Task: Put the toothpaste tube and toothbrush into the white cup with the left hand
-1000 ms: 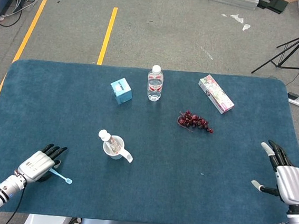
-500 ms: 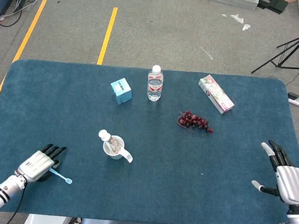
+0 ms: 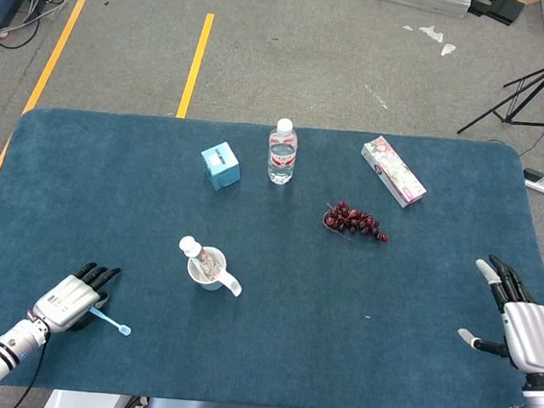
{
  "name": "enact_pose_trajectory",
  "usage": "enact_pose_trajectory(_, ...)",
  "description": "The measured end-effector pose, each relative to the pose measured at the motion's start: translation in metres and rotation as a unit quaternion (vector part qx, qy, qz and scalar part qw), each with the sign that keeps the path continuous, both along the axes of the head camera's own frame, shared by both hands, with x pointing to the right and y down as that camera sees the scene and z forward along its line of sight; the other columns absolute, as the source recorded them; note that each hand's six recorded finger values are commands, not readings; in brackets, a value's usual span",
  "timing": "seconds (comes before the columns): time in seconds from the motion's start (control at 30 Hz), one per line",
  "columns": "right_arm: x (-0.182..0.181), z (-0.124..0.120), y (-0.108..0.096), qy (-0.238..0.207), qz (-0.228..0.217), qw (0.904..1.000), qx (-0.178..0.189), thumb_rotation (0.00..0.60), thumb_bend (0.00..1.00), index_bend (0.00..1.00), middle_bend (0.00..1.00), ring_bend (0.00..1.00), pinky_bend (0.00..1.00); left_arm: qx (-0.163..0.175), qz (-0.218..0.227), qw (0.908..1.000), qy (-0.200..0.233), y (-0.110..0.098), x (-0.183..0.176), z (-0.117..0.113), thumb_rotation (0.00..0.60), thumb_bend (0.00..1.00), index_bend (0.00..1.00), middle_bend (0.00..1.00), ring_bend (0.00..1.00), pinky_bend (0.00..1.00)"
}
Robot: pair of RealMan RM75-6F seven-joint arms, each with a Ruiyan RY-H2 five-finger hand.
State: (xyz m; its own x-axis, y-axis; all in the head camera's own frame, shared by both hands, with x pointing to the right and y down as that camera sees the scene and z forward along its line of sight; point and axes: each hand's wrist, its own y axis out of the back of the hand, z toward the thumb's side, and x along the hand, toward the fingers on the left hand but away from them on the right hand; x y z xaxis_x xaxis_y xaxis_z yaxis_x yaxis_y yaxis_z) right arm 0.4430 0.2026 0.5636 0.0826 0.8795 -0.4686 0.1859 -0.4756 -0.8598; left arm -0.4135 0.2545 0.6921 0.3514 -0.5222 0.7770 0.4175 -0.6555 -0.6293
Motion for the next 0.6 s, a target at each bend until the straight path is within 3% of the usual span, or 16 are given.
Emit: enact_pose_trajectory(0.6, 0.0, -0.0005, 0.0001, 0.0, 0.001, 1.0, 0.001, 0.6, 0.03, 0.05, 0.04, 0.04, 0.33, -0.005, -0.005, 1.0, -0.001, 0.0037, 0.0009, 0.0038, 0.6, 0.35, 0.49, 0.04, 0.09, 0.1)
